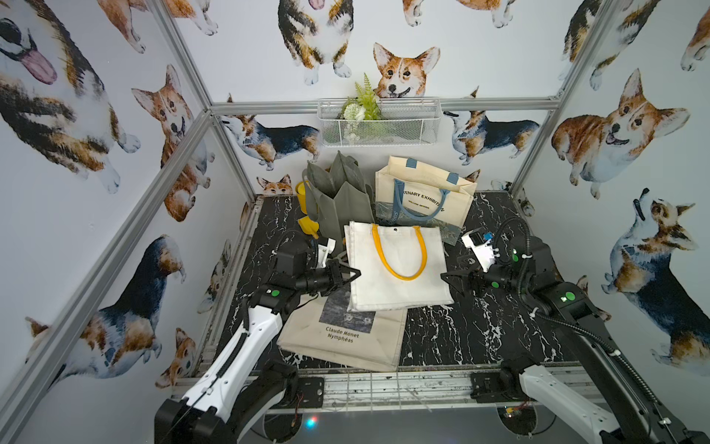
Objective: Put away the canvas bag
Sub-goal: Place the canvas bag at the center of the board.
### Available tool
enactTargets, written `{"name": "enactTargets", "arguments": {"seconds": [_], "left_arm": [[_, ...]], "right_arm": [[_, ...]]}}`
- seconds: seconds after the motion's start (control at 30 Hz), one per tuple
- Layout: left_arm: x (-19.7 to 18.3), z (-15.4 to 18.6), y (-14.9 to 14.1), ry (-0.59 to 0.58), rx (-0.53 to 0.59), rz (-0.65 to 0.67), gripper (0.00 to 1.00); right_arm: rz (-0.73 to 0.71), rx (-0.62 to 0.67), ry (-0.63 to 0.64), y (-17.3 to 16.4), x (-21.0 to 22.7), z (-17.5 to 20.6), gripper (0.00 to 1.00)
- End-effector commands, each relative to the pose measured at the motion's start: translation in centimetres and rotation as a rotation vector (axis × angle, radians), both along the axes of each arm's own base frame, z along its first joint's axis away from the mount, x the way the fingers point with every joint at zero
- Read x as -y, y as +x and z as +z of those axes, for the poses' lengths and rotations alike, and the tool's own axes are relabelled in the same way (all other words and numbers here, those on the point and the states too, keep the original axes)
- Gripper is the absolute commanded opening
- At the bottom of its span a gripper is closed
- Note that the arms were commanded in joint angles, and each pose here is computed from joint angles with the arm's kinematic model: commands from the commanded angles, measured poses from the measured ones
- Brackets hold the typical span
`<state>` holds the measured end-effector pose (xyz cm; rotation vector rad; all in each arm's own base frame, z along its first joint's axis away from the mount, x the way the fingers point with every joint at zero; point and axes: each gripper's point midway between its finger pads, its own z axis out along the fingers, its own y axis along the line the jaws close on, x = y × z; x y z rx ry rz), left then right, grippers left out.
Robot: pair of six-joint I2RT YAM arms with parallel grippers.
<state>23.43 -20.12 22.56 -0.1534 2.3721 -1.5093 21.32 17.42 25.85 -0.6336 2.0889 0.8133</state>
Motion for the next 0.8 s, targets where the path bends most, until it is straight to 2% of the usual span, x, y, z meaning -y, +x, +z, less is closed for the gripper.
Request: {"name": "enactTargets", "arguments": {"seconds": [0.0,0.17,0.27,0.4,0.6,0.77], "left_arm": [[-0.3,-0.8,-1.3,-0.001,-0.104,-0.027,0.00],[-1.2,-2.9,-2.4,0.063,-0.183,-0.037,0.00],[-2.0,-3.9,-2.9,0.084,-0.224,-0.029,0.00],[-4.0,-5.2,-3.6,0.174,-0.240,-0.021,0.00],[-5.7,-7.9,-3.3,0.195,-0.299,-0.017,0.00],[-6.0,-8.8,-2.8,0.236,-0.308,-0.030,0.00]], "right_arm": [[-0.126,-0.101,0.125,1.2,-0.1,-0.9,0.86],[-0.232,-0.232,0.174,2.5,0.0,-5.3,0.85],[-0.297,-0.291,0.159,3.4,0.4,-7.2,0.85],[-0.390,-0.425,0.103,3.2,1.4,-10.0,0.85],[-0.347,-0.532,0.225,2.9,-0.4,-12.9,0.78],[-0.290,-0.561,0.292,3.7,-2.0,-14.1,0.62]]}}
